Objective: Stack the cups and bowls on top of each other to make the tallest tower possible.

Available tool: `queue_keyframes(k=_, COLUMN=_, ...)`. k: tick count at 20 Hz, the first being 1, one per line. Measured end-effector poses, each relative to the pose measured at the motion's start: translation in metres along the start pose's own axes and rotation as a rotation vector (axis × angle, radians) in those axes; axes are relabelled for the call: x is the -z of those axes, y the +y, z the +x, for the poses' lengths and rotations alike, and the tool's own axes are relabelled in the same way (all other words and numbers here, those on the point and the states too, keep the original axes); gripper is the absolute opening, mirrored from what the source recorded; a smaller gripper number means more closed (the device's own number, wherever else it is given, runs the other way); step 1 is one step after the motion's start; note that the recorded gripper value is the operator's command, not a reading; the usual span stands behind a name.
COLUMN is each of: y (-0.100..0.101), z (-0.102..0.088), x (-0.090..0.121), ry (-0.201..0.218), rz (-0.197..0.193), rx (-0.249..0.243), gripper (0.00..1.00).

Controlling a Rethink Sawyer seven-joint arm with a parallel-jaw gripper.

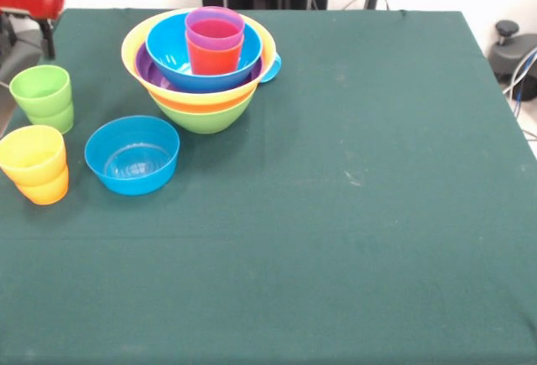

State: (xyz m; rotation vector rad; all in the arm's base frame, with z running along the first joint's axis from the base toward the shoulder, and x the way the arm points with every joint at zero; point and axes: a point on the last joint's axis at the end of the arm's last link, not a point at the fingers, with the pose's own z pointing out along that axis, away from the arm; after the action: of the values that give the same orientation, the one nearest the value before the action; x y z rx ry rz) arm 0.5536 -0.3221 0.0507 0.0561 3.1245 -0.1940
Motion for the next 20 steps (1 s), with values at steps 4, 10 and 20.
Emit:
queue_keyframes(k=4, y=-0.013, z=0.009, x=0.011, ry=0.023, rz=0.013, rx=-0.015, gripper=1.00)
queue_keyframes(k=10, y=-0.014, z=0.009, x=0.016, ry=0.027, rz=0.016, rx=-0.012, gripper=1.00)
queue_keyframes(k=20, y=-0.001, z=0.016, x=0.008, ry=0.040, rz=-0.021, rx=-0.002, gripper=1.00)
